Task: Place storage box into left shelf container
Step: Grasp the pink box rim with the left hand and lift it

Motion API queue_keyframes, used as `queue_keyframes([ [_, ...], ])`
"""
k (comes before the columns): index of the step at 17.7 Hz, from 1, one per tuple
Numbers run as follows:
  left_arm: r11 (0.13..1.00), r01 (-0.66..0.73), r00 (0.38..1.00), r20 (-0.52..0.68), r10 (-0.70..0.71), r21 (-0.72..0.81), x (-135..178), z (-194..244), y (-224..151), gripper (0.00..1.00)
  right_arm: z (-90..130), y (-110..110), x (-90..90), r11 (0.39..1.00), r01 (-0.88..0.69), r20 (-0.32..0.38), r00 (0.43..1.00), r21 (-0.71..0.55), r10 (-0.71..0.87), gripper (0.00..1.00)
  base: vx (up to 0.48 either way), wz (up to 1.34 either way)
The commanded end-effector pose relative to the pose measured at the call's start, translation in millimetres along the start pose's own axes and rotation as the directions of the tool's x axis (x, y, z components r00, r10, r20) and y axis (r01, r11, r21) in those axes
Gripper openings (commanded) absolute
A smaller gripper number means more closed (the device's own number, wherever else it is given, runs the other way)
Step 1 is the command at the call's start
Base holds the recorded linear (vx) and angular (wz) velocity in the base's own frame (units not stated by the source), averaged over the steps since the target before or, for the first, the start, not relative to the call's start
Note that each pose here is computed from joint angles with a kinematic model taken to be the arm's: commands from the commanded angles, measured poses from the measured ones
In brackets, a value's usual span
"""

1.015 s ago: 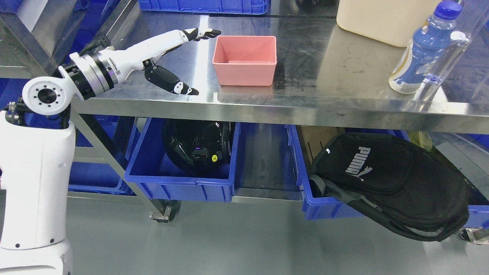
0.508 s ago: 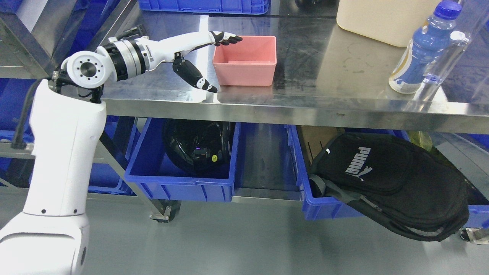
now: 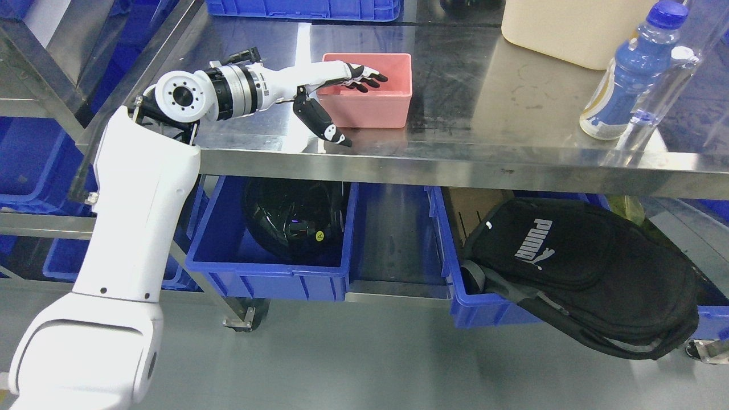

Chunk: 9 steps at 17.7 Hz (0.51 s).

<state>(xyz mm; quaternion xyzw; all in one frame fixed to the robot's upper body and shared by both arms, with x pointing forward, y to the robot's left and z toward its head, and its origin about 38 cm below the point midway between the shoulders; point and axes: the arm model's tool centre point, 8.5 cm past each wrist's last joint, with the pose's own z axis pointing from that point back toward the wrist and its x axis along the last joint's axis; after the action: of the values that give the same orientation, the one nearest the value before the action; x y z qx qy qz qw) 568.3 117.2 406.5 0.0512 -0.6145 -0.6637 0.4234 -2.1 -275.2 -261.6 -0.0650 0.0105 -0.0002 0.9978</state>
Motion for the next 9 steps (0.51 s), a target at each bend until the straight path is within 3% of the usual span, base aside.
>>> queue_keyframes([
  [1,0.99,-0.099,0.994,-0.06,0.093,-0.099,-17.5,-31.7,-26.3,0.68,-0.6,-11.3,0.0,1.0,0.004,0.008,1.0,-0.018,-0.003,1.0,0.0,0.0],
  [5,0.988,-0.124,0.991,-0.06,0.119,-0.086,-22.6,-27.3,-22.8,0.38,-0.6,-11.3,0.0,1.0,0.004,0.008,1.0,-0.018,-0.003,1.0,0.0,0.01],
  [7,0.985,-0.153,0.988,-0.035,0.151,-0.077,-26.8,-20.5,-19.5,0.14,-0.6,-11.3,0.0,1.0,0.004,0.008,1.0,-0.018,-0.003,1.0,0.0,0.04],
  [9,0.983,-0.179,0.984,-0.005,0.179,-0.05,-32.3,-13.2,-15.4,0.04,-0.6,-11.3,0.0,1.0,0.004,0.008,1.0,-0.018,-0.003,1.0,0.001,0.02],
])
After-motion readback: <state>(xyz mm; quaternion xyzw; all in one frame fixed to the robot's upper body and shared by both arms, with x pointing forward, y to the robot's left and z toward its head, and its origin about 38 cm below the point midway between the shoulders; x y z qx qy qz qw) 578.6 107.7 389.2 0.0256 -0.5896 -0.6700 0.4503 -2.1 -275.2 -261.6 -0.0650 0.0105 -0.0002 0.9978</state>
